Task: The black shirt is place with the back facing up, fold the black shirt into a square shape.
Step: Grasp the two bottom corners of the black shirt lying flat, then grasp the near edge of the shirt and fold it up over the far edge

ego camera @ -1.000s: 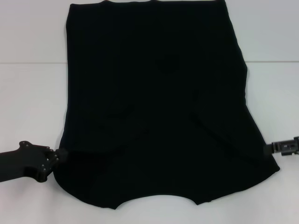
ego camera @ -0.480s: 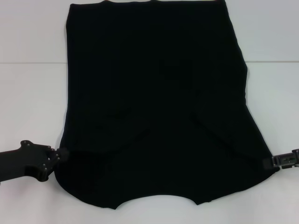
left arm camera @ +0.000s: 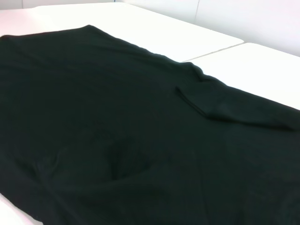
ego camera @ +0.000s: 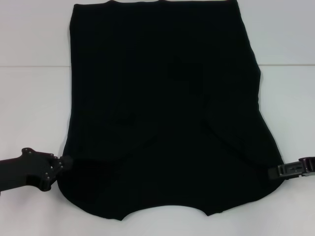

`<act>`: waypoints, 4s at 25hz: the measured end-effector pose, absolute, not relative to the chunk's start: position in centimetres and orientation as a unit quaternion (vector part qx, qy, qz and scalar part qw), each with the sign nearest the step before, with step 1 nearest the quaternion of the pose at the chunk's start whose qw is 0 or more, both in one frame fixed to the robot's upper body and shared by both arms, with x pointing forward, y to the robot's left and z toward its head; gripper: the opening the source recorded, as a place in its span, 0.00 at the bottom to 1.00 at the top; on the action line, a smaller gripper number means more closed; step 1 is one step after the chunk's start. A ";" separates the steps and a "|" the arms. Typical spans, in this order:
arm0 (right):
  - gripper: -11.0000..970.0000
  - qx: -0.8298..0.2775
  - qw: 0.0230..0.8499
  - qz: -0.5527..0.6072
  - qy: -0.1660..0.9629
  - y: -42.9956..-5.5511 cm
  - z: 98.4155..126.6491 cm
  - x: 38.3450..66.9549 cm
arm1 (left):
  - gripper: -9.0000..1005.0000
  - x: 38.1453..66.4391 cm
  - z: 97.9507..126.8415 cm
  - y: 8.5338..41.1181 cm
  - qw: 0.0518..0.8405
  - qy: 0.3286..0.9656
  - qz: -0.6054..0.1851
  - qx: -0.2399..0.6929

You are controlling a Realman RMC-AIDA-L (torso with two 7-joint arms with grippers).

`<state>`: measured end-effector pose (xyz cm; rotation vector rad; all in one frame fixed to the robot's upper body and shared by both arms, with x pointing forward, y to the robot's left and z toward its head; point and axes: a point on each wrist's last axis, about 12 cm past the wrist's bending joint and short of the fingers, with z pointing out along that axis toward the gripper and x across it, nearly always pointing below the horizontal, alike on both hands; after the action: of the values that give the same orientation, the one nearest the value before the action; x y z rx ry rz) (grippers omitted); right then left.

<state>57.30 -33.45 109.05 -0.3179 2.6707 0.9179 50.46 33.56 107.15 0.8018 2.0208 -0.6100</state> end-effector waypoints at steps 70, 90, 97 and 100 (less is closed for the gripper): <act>0.09 -0.181 0.288 0.407 0.848 -38.4 108.7 50.3 | 0.13 50.1 110.3 34.6 0.467 0.756 -0.394 0.235; 0.09 -0.084 0.441 0.243 0.860 -33.7 113.6 66.0 | 0.15 66.3 114.3 30.4 0.526 0.807 -0.201 0.180; 0.09 -0.072 0.464 0.191 0.862 -32.0 114.3 68.7 | 0.16 68.4 114.8 28.7 0.531 0.814 -0.155 0.180; 0.09 -0.068 0.469 0.182 0.861 -31.6 114.7 69.2 | 0.16 68.9 115.0 28.3 0.533 0.814 -0.147 0.179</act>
<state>69.23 -31.63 114.66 -0.1674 2.1116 0.4461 68.87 28.31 115.00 0.4278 1.9405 -0.3496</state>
